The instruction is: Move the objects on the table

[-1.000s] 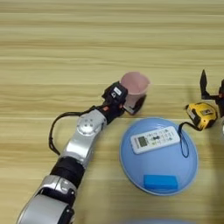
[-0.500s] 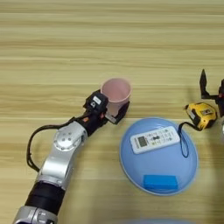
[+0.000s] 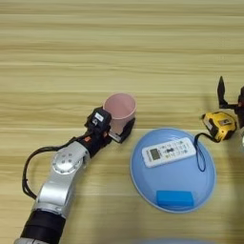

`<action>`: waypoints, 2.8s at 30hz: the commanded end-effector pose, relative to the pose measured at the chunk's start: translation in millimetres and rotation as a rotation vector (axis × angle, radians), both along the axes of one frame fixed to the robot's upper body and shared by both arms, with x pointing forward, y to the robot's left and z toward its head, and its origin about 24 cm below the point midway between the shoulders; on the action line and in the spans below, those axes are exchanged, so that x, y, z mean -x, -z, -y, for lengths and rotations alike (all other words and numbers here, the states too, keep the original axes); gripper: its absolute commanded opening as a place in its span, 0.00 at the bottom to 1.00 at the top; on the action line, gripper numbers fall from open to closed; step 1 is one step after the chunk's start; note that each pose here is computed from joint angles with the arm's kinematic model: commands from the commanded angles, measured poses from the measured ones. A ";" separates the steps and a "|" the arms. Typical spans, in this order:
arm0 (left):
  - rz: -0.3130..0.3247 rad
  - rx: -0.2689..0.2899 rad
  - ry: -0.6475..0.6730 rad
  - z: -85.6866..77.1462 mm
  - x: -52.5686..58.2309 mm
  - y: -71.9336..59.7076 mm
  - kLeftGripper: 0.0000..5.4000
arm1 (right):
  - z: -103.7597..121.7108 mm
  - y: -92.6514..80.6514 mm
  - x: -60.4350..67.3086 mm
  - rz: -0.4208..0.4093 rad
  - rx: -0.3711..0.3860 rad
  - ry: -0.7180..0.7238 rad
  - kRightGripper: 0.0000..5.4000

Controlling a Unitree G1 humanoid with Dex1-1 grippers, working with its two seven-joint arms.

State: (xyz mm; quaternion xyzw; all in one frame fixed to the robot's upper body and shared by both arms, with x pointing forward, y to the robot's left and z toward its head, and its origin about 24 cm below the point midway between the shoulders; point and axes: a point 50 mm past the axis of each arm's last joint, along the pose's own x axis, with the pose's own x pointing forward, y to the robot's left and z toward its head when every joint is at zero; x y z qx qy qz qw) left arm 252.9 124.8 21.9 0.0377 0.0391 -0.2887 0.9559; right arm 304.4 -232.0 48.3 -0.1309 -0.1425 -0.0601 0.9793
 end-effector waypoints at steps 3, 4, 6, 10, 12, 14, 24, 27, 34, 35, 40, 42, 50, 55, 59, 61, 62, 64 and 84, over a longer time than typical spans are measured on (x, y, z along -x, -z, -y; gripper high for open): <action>-0.010 -0.014 -0.010 -1.9 -0.7 3.4 0.80 | -1.2 -2.3 -2.9 0.007 0.007 -0.007 1.00; -0.010 -0.013 -0.011 -2.0 -0.8 3.6 0.80 | -1.3 -2.2 -3.1 0.007 0.007 -0.007 1.00; -0.011 -0.014 -0.014 -2.1 -1.1 4.0 0.80 | -1.5 -2.0 -3.3 0.006 0.006 -0.007 1.00; -0.016 -0.015 -0.020 -2.7 -1.3 5.5 0.91 | -2.0 -1.9 -3.7 0.005 0.006 -0.008 1.00; -0.018 -0.015 -0.021 -2.8 -1.4 6.0 0.95 | -2.2 -1.8 -3.9 0.005 0.006 -0.008 1.00; -0.019 -0.015 -0.020 -2.6 -1.5 6.3 0.98 | -2.1 -1.7 -3.9 0.004 0.006 -0.008 1.00; -0.025 -0.016 -0.021 -1.9 -1.1 8.1 1.00 | -1.7 -1.6 -4.1 0.004 0.006 -0.008 1.00; -0.026 -0.016 -0.021 -1.9 -0.7 8.5 1.00 | -1.5 -1.5 -4.1 0.003 0.007 -0.008 1.00; -0.025 -0.019 -0.020 -3.0 2.1 8.0 1.00 | -1.4 -1.6 -4.1 0.004 0.008 -0.008 1.00; -0.024 -0.019 -0.019 -3.5 3.1 7.2 1.00 | -1.6 -1.6 -4.2 0.005 0.009 -0.009 1.00; -0.019 -0.014 -0.022 -8.5 8.1 3.8 1.00 | -2.4 -1.8 -4.4 0.006 0.011 -0.011 1.00; -0.018 -0.016 -0.025 -11.3 9.7 2.8 1.00 | -2.7 -1.9 -4.5 0.007 0.011 -0.012 1.00; -0.007 -0.020 -0.021 -18.1 15.6 -2.6 1.00 | -2.3 -1.8 -4.9 0.005 0.013 -0.011 1.00; 0.014 -0.023 -0.004 -20.7 20.0 -9.0 1.00 | -2.0 -1.8 -5.2 0.004 0.013 -0.011 1.00; 0.045 -0.020 0.024 -21.7 22.2 -19.3 1.00 | -1.9 -1.5 -5.4 0.003 0.014 -0.010 1.00; 0.061 -0.027 0.045 -22.0 23.3 -24.9 1.00 | -1.8 -1.3 -5.5 0.003 0.013 -0.010 1.00; 0.071 -0.024 0.056 -22.3 23.8 -28.7 1.00 | -1.8 -1.2 -5.6 0.002 0.013 -0.010 1.00; 0.090 -0.006 0.070 -22.7 24.4 -35.8 1.00 | -1.8 -1.1 -5.7 0.002 0.013 -0.009 1.00; 0.357 0.213 -0.185 -35.2 -16.4 -80.7 1.00 | -2.0 -1.4 -5.4 0.008 0.014 -0.010 1.00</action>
